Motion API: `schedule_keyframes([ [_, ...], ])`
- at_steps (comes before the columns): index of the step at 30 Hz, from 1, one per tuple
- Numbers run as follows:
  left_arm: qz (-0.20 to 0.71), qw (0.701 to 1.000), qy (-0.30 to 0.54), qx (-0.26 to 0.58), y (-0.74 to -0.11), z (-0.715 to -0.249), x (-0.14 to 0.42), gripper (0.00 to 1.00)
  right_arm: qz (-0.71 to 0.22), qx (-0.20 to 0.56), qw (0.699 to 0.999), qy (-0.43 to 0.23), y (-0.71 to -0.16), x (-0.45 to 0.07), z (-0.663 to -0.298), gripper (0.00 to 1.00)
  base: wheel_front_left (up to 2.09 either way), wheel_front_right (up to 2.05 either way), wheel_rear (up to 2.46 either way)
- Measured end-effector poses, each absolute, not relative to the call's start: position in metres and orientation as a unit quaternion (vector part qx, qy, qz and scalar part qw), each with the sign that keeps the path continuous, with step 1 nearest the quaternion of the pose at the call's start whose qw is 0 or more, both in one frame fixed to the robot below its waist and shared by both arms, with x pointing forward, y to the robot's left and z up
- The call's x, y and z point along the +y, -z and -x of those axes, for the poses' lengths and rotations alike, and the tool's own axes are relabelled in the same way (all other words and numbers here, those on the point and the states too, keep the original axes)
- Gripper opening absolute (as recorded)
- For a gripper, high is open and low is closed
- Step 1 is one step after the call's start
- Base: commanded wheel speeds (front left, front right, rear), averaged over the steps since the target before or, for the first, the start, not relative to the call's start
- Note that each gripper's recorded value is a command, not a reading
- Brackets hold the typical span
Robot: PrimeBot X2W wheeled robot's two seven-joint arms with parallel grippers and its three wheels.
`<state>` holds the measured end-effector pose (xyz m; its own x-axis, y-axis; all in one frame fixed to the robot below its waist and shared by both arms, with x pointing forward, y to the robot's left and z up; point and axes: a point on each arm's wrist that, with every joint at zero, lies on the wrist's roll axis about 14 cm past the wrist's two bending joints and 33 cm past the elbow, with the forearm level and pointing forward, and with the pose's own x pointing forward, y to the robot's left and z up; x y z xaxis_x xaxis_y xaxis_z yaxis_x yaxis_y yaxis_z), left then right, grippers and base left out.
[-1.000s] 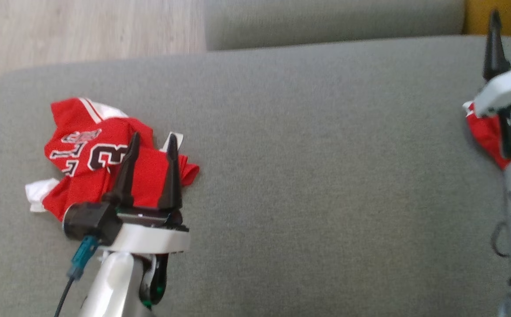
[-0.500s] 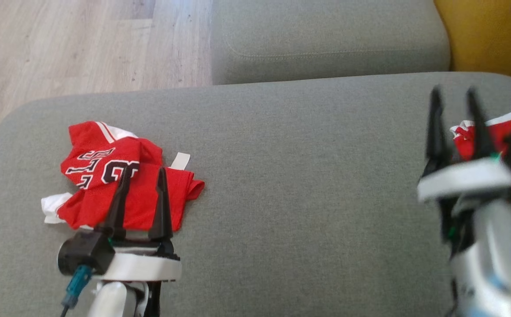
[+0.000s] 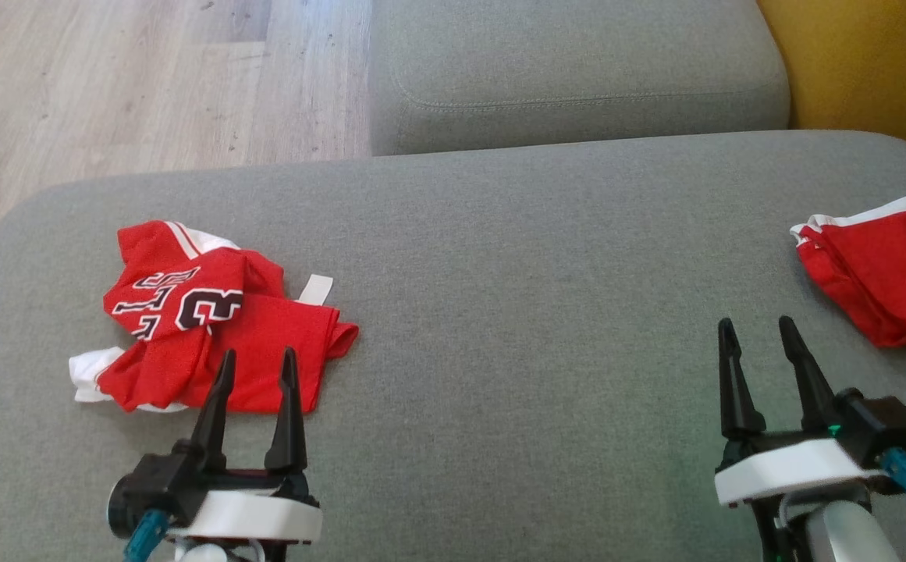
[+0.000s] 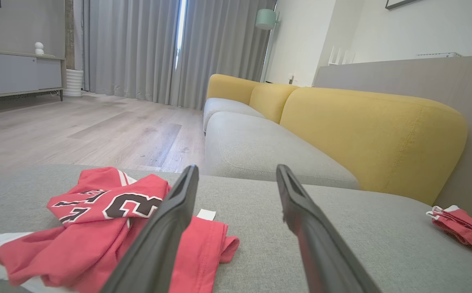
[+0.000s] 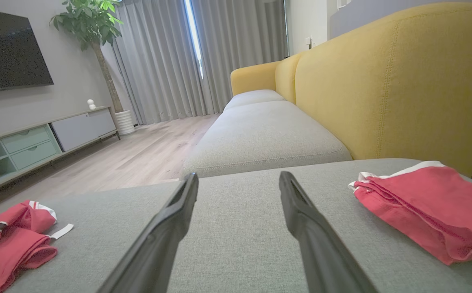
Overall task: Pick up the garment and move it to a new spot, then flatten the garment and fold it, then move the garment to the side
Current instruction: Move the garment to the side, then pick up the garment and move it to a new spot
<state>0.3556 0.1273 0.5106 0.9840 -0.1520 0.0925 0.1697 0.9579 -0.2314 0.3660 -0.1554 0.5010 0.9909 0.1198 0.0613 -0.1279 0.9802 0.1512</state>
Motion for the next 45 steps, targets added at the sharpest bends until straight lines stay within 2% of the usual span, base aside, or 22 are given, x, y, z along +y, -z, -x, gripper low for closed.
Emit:
schedule_keyframes([
  [28, 0.115, 0.99, 0.068, -0.039, -0.512, -0.357, 0.131, 1.0, -0.077, -0.031, 0.995, -0.064, -0.503, -0.155, -0.368, 1.0, 0.0, 0.0, 0.0],
  [35, 0.113, 0.992, 0.035, -0.044, -0.512, -0.35, 0.151, 1.0, -0.082, -0.026, 0.99, -0.108, -0.502, -0.124, -0.372, 1.0, 0.0, 0.0, 0.0],
  [45, 0.098, 0.992, -0.054, -0.061, -0.516, -0.322, 0.209, 1.0, -0.09, -0.002, 0.971, -0.22, -0.495, -0.048, -0.367, 1.0, 0.0, 0.0, 0.0],
])
